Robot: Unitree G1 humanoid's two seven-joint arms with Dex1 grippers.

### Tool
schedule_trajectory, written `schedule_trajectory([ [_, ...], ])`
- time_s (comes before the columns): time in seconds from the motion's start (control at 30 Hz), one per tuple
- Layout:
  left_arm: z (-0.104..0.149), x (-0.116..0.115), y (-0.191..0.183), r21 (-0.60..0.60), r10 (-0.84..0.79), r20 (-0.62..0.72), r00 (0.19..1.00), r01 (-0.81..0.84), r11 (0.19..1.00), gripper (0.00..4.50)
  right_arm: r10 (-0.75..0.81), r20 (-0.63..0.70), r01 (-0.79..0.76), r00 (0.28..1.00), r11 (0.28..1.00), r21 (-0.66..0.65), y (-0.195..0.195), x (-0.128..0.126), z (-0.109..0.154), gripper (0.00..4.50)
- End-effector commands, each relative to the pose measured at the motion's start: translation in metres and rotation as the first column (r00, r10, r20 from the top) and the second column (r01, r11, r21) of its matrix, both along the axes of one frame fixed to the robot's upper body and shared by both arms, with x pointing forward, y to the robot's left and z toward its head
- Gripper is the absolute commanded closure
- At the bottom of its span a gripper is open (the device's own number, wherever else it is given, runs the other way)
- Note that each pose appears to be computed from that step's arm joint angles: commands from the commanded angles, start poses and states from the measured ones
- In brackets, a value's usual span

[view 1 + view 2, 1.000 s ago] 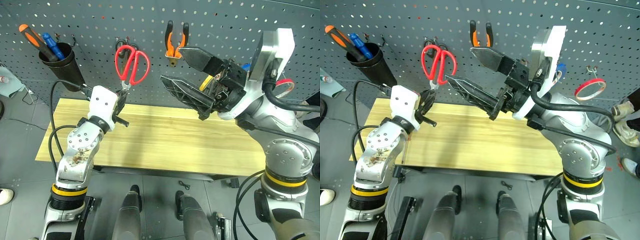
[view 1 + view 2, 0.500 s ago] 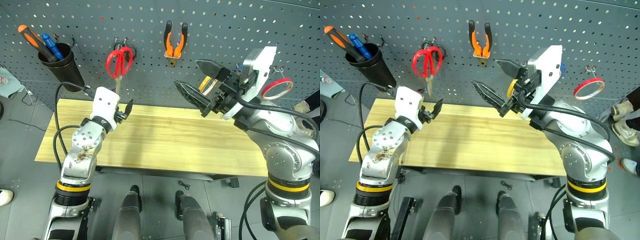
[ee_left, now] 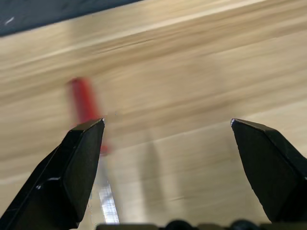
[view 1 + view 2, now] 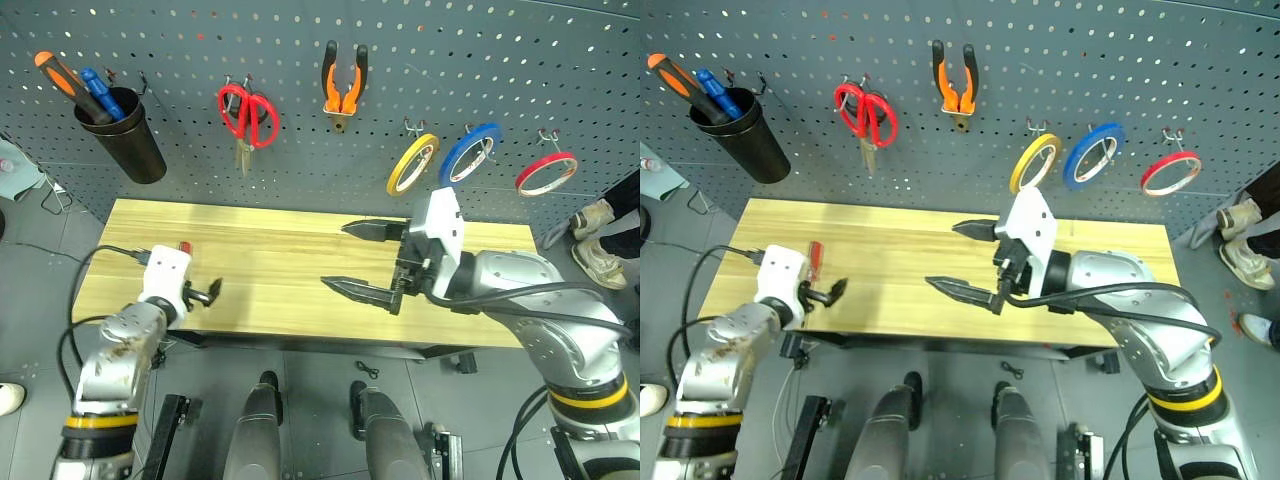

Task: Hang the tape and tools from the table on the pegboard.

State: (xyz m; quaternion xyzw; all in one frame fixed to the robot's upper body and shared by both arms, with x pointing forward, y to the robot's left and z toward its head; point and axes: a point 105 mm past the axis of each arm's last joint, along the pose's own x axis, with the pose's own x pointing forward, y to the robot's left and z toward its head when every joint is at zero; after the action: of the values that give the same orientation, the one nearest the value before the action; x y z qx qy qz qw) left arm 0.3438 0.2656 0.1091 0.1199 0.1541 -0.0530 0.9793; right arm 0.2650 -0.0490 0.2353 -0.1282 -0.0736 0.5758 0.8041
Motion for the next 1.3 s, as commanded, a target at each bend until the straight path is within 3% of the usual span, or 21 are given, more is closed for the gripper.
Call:
schedule_trajectory([
  [0.03,-0.002,0.007,0.016,-0.039,0.044,-0.049,0.998,-0.046,0.998,0.02,0.03,0.034,-0.03,0.999,1.0,-0.002,0.007,-0.002,0.009,0.0],
  [0.3,0.0,0.052,0.036,-0.087,0.145,-0.09,0.985,-0.153,0.984,0.02,0.057,0.035,-0.057,0.998,0.998,-0.007,0.017,0.004,0.019,0.0],
  [0.6,-0.025,0.059,0.026,-0.129,0.095,-0.198,0.976,-0.122,0.984,0.02,0.037,0.007,-0.037,0.999,0.999,-0.022,0.009,0.009,0.02,0.0],
  [0.73,-0.025,0.06,0.023,-0.144,0.1,-0.203,0.974,-0.131,0.981,1.36,0.043,-0.005,-0.043,0.999,0.999,-0.023,0.009,0.008,0.018,0.0],
  [0.9,-0.022,0.053,0.029,-0.141,0.139,-0.193,0.971,-0.167,0.976,3.83,0.048,-0.014,-0.048,0.999,0.999,-0.016,0.01,0.008,0.017,0.0],
  [1.0,-0.014,0.048,0.031,-0.13,0.147,-0.165,0.975,-0.169,0.977,3.86,0.041,-0.016,-0.041,0.999,0.999,-0.003,0.008,0.009,0.018,0.0],
  [1.1,0.009,0.036,0.012,-0.037,0.037,-0.058,0.998,-0.039,0.999,3.86,0.059,-0.021,-0.058,0.998,0.998,0.036,0.003,0.003,0.024,0.0],
  [1.2,0.04,0.015,-0.019,0.09,-0.106,0.087,0.99,0.099,0.991,3.86,0.134,-0.037,-0.126,0.99,0.978,0.166,0.002,-0.01,0.041,0.0],
  [1.3,0.085,-0.004,-0.043,0.124,-0.129,0.269,0.954,0.099,0.987,3.86,0.133,-0.01,-0.124,0.991,0.949,0.291,0.001,-0.009,0.065,0.0],
])
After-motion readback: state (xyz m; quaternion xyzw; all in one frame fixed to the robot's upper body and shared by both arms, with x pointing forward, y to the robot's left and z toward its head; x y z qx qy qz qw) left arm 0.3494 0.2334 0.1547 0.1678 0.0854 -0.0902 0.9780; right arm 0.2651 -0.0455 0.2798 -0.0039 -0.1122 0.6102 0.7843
